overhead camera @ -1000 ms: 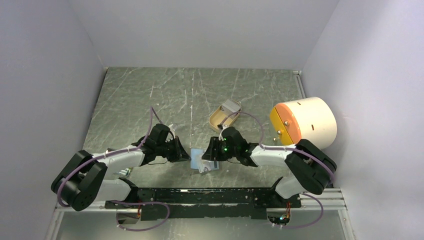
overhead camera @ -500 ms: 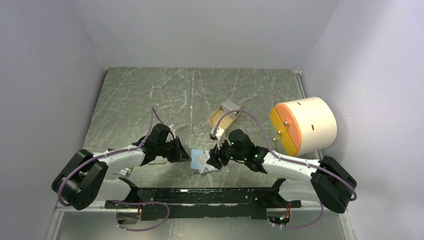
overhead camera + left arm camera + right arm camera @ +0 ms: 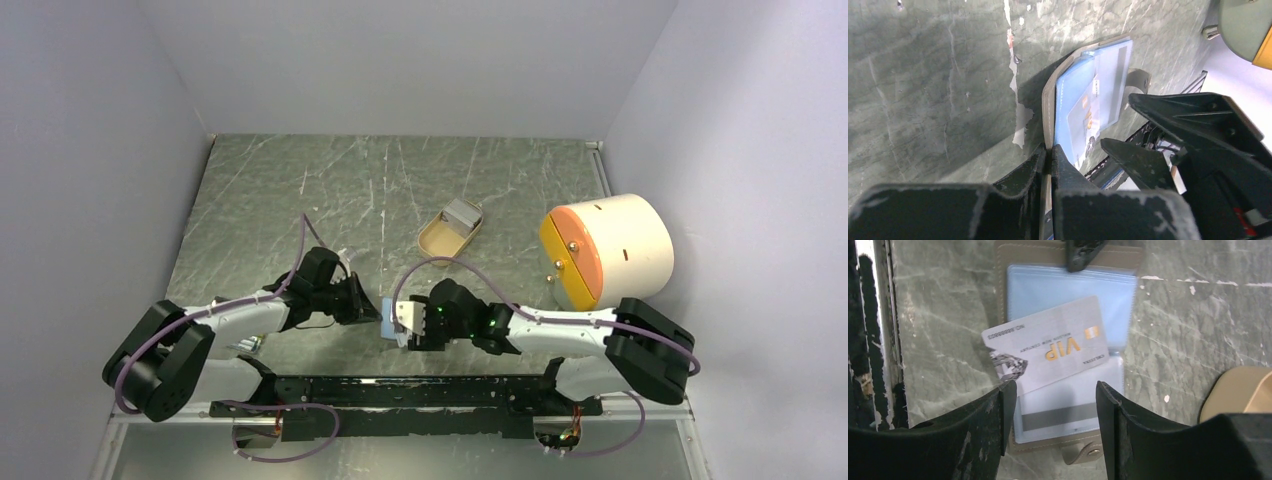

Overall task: Put the credit cards into the card holder
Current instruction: Insert the credit card into the card holder.

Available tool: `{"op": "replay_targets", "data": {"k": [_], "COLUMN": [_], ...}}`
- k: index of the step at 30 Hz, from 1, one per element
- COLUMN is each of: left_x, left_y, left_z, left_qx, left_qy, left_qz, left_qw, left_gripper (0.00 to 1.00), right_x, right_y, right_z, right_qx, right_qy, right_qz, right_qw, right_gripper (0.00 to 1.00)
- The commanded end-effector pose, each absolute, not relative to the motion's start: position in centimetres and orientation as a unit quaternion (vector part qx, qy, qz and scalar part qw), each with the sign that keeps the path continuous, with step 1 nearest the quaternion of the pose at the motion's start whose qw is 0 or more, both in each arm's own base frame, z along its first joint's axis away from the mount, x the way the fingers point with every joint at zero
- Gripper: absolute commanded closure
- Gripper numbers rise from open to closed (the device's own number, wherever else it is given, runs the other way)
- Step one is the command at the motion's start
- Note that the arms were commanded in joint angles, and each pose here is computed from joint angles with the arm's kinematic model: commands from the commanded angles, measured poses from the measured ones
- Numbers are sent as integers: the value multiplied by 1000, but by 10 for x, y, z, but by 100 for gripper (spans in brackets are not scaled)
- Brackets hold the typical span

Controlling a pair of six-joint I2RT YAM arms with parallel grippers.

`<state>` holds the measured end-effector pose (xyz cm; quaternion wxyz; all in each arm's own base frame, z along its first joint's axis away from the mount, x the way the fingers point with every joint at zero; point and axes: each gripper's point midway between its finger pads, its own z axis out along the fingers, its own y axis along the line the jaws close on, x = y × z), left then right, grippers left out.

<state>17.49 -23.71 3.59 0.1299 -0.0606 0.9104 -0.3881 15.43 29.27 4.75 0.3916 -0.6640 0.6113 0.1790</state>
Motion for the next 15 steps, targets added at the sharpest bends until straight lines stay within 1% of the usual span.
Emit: {"op": "replay_targets", "data": {"k": [1, 12, 15], "left_x": [179, 176, 177], "left_y": [-237, -237, -237], "left_z": [44, 42, 43], "left_qx": [-54, -50, -50], "left_qy": [904, 902, 902], "left_qz": [-400, -406, -406], "left_qw": [141, 136, 137], "left_gripper": [91, 91, 91], "right_x": [152, 145, 146], "right_y": [295, 298, 303], "right_z": [41, 24, 27], "right_qx": [-715, -748, -747], "right_qy": [560, 537, 531], "right_qz": [142, 119, 121], "right_qw": [394, 371, 380], "right_gripper": [37, 37, 37]}}
